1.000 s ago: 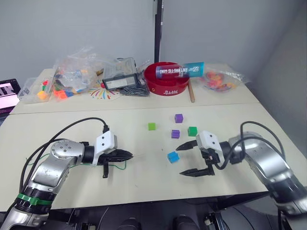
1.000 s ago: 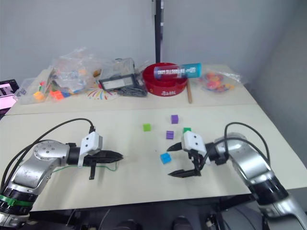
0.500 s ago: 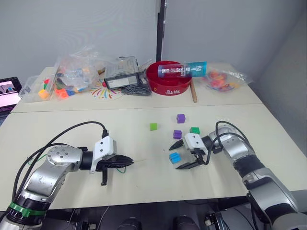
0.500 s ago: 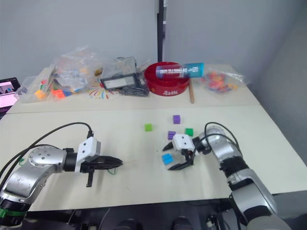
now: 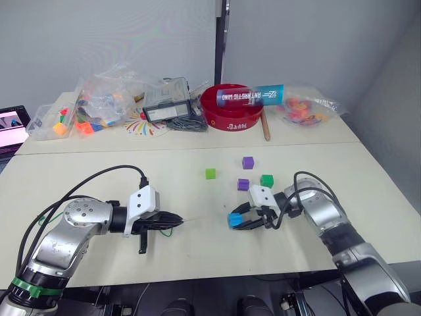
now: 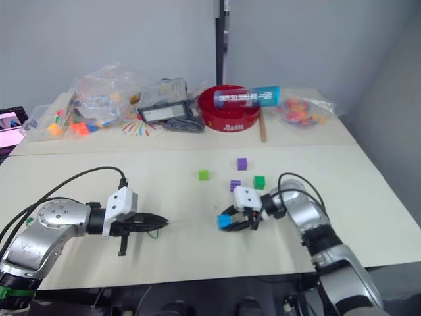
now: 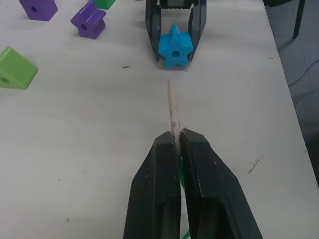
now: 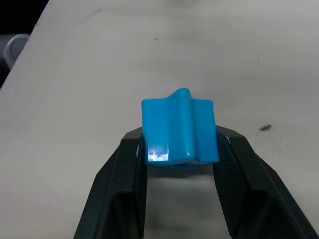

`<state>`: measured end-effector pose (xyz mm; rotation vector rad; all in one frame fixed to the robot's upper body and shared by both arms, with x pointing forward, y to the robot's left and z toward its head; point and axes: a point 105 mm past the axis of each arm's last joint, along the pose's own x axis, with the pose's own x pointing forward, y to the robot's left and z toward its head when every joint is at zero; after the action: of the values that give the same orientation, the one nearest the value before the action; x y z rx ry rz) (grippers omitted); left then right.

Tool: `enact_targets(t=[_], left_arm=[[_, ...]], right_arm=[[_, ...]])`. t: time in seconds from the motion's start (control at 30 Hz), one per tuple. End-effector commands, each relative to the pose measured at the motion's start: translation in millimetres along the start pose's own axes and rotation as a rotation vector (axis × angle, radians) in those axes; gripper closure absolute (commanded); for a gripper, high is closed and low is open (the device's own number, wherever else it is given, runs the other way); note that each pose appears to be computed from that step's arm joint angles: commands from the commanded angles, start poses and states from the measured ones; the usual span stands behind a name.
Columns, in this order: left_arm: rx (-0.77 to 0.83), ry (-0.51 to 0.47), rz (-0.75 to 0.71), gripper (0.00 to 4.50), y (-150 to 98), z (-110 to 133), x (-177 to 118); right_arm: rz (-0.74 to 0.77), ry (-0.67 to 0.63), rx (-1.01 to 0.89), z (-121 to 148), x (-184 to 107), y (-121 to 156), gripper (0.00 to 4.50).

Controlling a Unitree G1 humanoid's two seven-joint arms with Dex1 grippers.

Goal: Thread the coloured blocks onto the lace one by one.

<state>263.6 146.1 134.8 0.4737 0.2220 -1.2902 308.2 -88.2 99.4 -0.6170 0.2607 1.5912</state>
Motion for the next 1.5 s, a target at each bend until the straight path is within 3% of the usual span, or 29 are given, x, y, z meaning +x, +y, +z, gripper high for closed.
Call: enact_targets(t=[0.03,0.43,0.73,1.5], left_arm=[[0.059,-0.012,-0.014,4.5,0,9,3],[0.103,-0.02,-0.103,4.5,0,4,39],[0.141,0.035,-0.091,4.5,4,-2,44],[0.186,0.048,-0.095,4.5,5,7,65]], right_arm=[[-0.033,0.006,0.003,12,2,7,3.16],[-0.123,0.068,0.004,-3,10,5,3.16],[-0.096,0.063,-0.009,3,13,12,3.16],[-0.08,0.086,-0.035,10,14,19,3.16]])
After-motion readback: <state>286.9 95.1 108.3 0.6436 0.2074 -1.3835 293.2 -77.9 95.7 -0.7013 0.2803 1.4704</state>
